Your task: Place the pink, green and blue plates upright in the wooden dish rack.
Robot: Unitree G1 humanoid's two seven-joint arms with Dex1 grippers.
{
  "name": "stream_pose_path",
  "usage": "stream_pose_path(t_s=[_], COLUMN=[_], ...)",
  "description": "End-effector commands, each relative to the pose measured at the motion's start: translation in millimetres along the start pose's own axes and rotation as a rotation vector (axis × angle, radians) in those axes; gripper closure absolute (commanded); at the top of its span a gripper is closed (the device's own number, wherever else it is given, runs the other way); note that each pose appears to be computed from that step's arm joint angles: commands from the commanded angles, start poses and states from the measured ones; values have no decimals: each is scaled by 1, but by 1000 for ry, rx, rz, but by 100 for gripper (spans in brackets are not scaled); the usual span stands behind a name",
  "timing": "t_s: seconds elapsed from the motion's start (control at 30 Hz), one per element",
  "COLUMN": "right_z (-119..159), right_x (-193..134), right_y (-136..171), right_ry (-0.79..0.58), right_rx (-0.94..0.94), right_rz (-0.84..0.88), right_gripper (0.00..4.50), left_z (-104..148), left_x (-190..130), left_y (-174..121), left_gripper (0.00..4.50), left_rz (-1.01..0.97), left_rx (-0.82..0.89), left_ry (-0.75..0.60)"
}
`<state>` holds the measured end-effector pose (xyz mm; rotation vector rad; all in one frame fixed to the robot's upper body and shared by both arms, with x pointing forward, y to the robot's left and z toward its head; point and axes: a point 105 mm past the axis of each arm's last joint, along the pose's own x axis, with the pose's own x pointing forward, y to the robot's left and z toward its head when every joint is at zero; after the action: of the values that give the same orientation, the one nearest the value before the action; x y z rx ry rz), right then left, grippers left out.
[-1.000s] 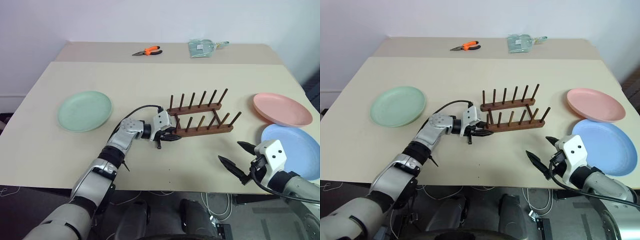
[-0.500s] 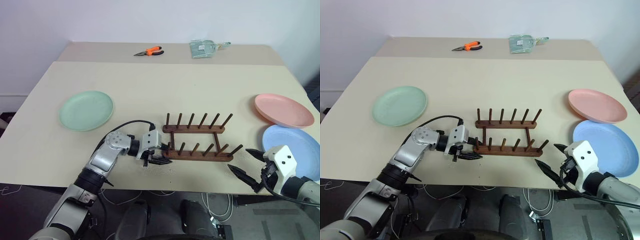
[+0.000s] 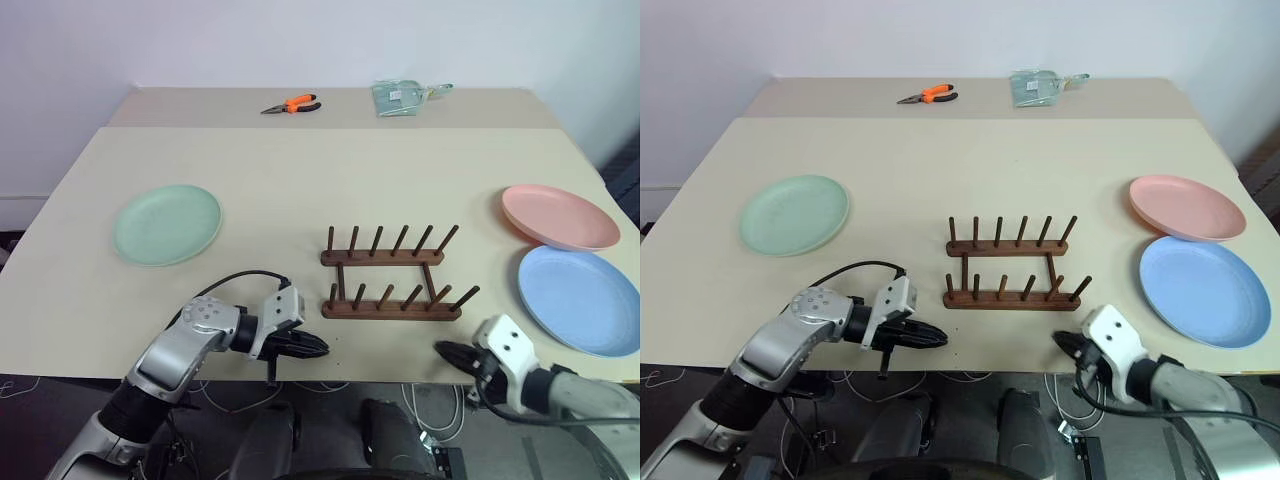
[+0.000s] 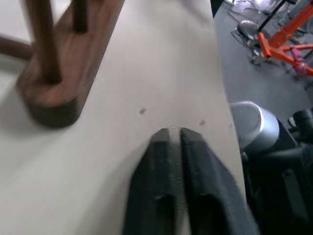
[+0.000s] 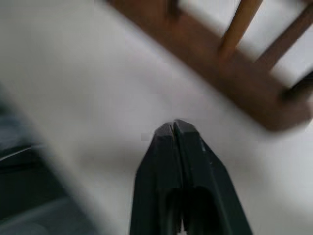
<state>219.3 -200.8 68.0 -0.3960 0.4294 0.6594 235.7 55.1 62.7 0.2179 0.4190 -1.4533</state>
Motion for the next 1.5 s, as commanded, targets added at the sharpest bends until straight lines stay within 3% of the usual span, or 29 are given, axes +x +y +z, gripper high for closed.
stream_pose_path(t_s=[0.03,0.4,0.63,0.73,0.97,1.0,1.23,1.43,1.5], right_z=[-2,27,38,43,66,67,41,21,18], right_x=[16,68,76,69,1,-9,-38,-13,-7], right_y=[-13,-72,-81,-83,-125,-133,-193,-213,-222], right_ry=[20,-41,-79,-101,-70,-45,228,228,238], right_rx=[-58,-188,-200,-204,-391,-422,-564,-449,-438], right_rz=[-82,-294,-309,-310,-472,-499,-636,-622,-645], right_gripper=[450,450,450,370,23,5,5,5,57], left_z=[9,9,7,9,26,31,55,67,67], left_x=[12,0,-13,-15,-19,-19,-6,-1,-1], left_y=[22,97,121,124,113,108,62,48,47], left_gripper=[419,419,419,425,425,425,425,425,425], left_rz=[171,582,688,699,658,625,378,319,321], left_rx=[8,35,38,32,59,63,105,86,84], left_ry=[-53,-53,-47,-64,-150,-174,-267,-311,-311])
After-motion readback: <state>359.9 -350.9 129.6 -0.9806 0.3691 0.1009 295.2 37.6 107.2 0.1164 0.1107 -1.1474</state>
